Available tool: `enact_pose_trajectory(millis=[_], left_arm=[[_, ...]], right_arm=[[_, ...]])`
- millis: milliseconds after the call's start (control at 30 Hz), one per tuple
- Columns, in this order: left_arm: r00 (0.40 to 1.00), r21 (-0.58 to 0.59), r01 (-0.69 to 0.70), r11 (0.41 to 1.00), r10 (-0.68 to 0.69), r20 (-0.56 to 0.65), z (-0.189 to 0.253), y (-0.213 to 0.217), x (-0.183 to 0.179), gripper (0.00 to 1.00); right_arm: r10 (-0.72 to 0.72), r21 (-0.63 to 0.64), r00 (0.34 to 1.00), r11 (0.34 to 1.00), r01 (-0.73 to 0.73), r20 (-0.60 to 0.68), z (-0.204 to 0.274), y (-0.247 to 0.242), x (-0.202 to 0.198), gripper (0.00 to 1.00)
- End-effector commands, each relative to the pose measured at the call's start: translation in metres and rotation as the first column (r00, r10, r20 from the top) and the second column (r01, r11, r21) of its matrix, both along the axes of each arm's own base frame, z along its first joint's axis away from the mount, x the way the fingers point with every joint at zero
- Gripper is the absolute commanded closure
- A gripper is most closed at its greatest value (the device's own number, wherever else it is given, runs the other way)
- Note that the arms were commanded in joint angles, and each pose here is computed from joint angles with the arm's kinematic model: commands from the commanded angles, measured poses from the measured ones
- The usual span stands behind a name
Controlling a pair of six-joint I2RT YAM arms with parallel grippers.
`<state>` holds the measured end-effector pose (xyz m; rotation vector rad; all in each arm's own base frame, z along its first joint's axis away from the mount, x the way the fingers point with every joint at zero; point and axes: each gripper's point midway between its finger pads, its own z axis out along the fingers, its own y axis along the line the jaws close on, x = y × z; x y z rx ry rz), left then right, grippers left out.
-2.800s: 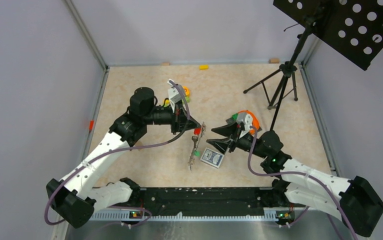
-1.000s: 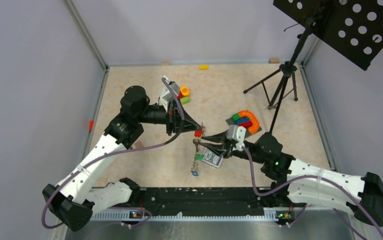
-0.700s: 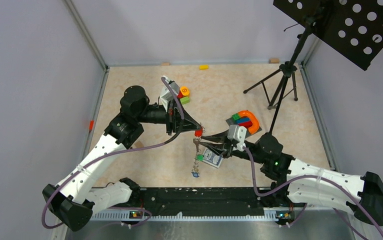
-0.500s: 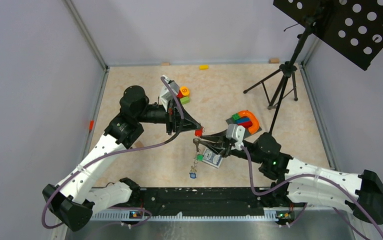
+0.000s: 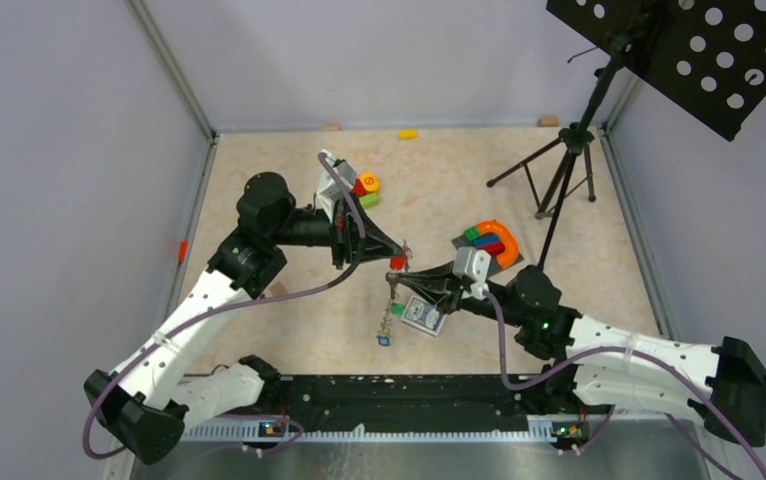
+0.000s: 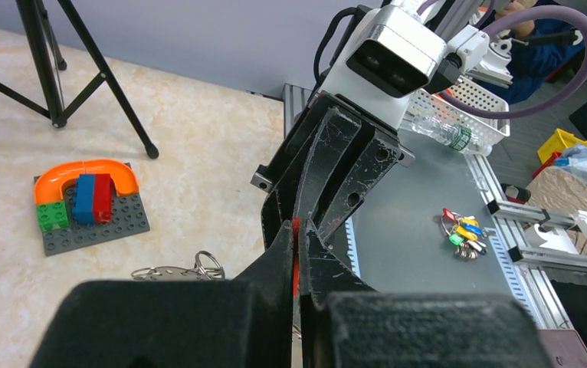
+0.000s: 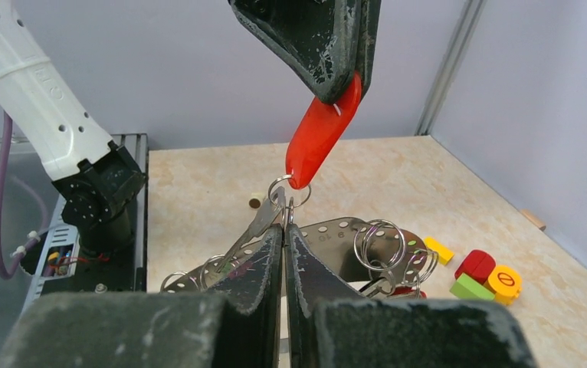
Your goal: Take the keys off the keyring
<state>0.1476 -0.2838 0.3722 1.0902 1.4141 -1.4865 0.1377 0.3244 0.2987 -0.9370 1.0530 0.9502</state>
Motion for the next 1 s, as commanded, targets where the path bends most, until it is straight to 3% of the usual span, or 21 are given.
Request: enact_pose_trajectory(millis=[0,133,300,567,733,967], left_arm=[[0.998,-0.049,-0.005,0.999,0.008,0.066,0.014,0.004,-0.006,1.00],[0.998,-0.050,-0.021,0.999,0.025,0.063,0.011,0.005,-0.006,1.00],[0.996,-0.064,-0.065,0.996,0.069,0.055,0.012,0.007,-0.004,1.00],[0.992,-0.067,-0.126,0.990,0.128,0.020,0.004,0.010,0.001,0.88],[0.988,-0.071,-0.150,0.986,0.152,0.015,0.004,0.012,0.002,0.73],[0.983,-0.072,-0.185,0.980,0.186,0.012,0.005,0.014,0.005,0.68]], right_arm=[[0.021,0.087,1.000,0.996,-0.023,0.020,0.021,-0.006,-0.010,1.00],[0.007,0.096,1.000,0.995,-0.005,-0.021,0.028,-0.011,-0.009,1.00],[-0.006,0.017,0.997,1.000,0.007,-0.072,0.026,-0.010,-0.007,1.00],[0.003,0.052,0.999,0.999,-0.001,-0.046,0.037,-0.023,-0.015,1.00],[0.031,0.085,0.999,0.996,-0.029,-0.029,0.049,-0.029,-0.023,1.00],[0.037,0.095,0.999,0.995,-0.036,-0.015,0.058,-0.035,-0.028,1.00]])
